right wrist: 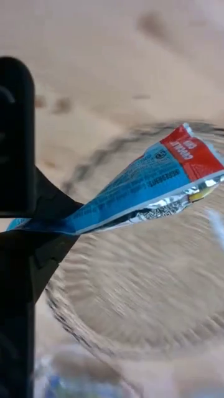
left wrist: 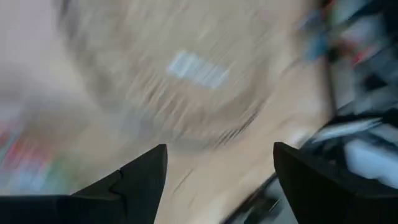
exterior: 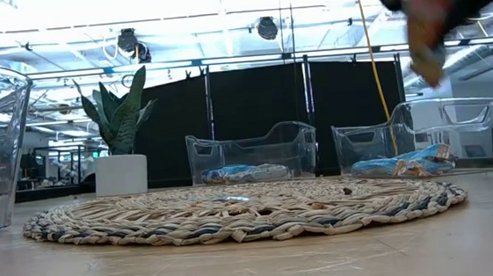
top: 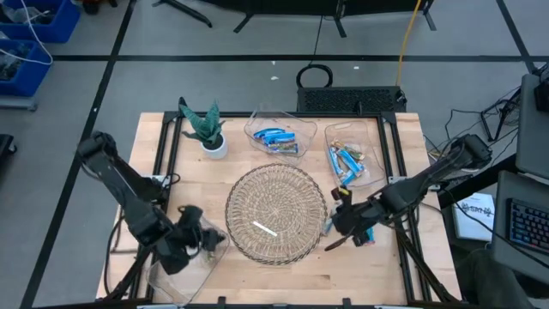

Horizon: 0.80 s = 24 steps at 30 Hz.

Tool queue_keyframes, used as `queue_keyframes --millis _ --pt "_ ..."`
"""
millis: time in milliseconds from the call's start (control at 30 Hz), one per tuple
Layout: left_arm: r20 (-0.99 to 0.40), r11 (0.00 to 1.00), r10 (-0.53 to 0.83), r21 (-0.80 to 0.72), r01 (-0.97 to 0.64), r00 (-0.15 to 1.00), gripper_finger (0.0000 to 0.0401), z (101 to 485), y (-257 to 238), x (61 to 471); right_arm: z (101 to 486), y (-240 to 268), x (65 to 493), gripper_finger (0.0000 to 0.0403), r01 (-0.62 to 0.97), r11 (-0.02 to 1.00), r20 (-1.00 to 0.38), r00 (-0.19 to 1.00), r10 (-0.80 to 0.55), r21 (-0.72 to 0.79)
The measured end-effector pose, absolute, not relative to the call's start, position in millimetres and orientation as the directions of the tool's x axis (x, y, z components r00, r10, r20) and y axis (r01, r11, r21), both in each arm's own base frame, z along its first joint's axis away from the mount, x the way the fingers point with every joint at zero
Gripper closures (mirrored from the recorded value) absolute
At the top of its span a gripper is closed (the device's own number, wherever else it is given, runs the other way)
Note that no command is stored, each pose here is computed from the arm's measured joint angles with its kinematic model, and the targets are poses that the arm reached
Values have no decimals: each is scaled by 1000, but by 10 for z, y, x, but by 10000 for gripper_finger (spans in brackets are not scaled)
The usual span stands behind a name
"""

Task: Pick and place Granola Bars by type
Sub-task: Put the left red granola bar into the bottom transparent bin

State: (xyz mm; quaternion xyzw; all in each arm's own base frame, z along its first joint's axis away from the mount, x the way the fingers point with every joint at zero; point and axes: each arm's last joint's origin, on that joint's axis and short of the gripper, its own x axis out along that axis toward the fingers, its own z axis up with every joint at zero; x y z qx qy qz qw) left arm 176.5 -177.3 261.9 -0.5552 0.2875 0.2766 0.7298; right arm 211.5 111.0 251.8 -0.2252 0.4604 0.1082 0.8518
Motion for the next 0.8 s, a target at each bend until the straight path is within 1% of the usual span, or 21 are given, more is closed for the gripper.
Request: queue_keyframes --millis 100,167,233,300,367,400,467,600,700,800 --pt "-543 362 217 -727 -583 811 107 2834 -1703 1857 2800 1163 2213 402 -325 910 -761 648 16 -258" --pt "-419 485 290 -711 -510 860 107 2970 -1676 1946 3000 1197 2293 402 -276 937 -685 726 58 -213" --pt "-314 623 335 -633 -459 888 107 3118 -1652 2066 3196 1215 2376 402 -228 961 -587 804 95 -157" --pt "-233 764 331 -503 -405 914 107 3265 -1628 2190 3387 1220 2452 402 -185 979 -470 874 123 -89" --pt "-156 865 303 -368 -340 940 107 3397 -1588 2313 3557 1213 2513 402 -156 988 -348 927 139 -21" --pt "-121 899 291 -305 -314 949 107 3448 -1561 2369 3624 1201 2540 402 -144 990 -291 946 141 11" --pt "-57 942 268 -195 -274 962 107 3528 -1498 2471 3737 1169 2592 402 -128 990 -177 975 137 65" --pt "7 969 242 -52 -242 970 107 3608 -1309 2618 3850 1091 2715 402 -98 985 -23 994 102 139" --pt "8 977 213 -30 -213 977 107 3606 -1155 2712 3850 1039 2826 403 -76 984 31 997 72 159" --pt "40 983 180 -28 -179 983 107 3640 -1046 2770 3781 988 2936 403 -48 984 22 999 45 170"
